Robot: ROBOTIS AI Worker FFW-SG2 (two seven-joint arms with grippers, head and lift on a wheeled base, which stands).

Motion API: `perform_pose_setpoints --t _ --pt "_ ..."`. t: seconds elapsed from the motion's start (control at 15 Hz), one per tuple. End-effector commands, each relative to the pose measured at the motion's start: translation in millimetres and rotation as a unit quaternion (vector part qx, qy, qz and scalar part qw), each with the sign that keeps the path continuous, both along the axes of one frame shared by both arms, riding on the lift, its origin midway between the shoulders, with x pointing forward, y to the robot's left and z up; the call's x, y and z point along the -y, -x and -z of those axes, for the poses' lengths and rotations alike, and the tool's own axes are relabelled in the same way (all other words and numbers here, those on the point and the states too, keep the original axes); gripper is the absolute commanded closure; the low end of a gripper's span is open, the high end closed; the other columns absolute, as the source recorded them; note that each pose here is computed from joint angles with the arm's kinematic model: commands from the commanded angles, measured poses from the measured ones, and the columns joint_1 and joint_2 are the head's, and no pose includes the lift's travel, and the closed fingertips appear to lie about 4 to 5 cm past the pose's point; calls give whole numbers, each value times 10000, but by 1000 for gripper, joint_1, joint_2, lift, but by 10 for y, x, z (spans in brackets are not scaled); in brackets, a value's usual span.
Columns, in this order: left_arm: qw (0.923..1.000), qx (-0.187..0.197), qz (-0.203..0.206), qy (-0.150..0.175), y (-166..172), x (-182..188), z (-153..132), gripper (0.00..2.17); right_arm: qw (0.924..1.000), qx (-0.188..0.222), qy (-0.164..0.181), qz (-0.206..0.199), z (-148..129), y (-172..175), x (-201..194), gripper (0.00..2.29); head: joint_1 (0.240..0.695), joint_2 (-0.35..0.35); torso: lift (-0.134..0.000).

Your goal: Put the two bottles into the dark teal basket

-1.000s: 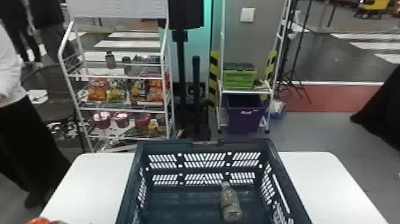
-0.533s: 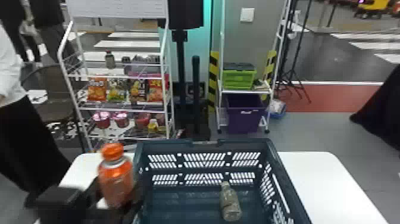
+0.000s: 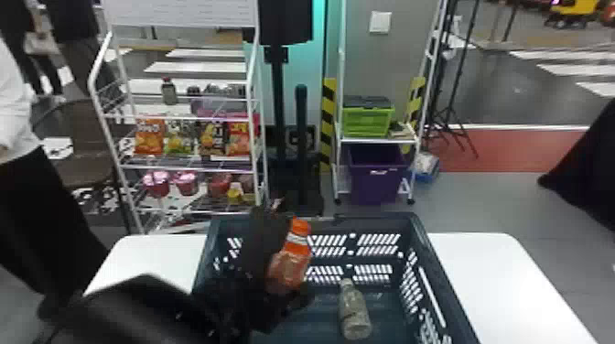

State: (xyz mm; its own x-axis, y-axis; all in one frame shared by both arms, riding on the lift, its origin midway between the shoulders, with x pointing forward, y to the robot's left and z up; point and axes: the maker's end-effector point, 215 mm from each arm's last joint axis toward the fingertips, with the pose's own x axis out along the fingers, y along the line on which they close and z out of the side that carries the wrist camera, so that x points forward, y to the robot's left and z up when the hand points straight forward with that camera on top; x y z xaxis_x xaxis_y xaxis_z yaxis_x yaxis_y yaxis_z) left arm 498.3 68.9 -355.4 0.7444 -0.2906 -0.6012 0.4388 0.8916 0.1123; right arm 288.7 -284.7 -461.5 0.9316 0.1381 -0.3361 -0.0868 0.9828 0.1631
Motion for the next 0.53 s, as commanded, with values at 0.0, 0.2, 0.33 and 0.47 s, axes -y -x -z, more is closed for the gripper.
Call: perform_pose_setpoints --t 0.0,0.2,0.33,0.47 --pt "9961 -667 253 -522 -92 56 257 2098 10000 -89 3 4 102 0 27 46 499 0 0" --pt "9857 -1153 562 -1094 -271 147 528 2098 9999 -118 15 2 135 -24 44 46 499 0 0" --pt "9776 -1518 686 -1286 -307 214 724 2081 9999 -171 -20 -12 158 -31 63 46 499 0 0" --pt "9740 -1720 691 -1299 -288 257 812 1048 9999 -163 -20 -12 147 -30 65 46 499 0 0"
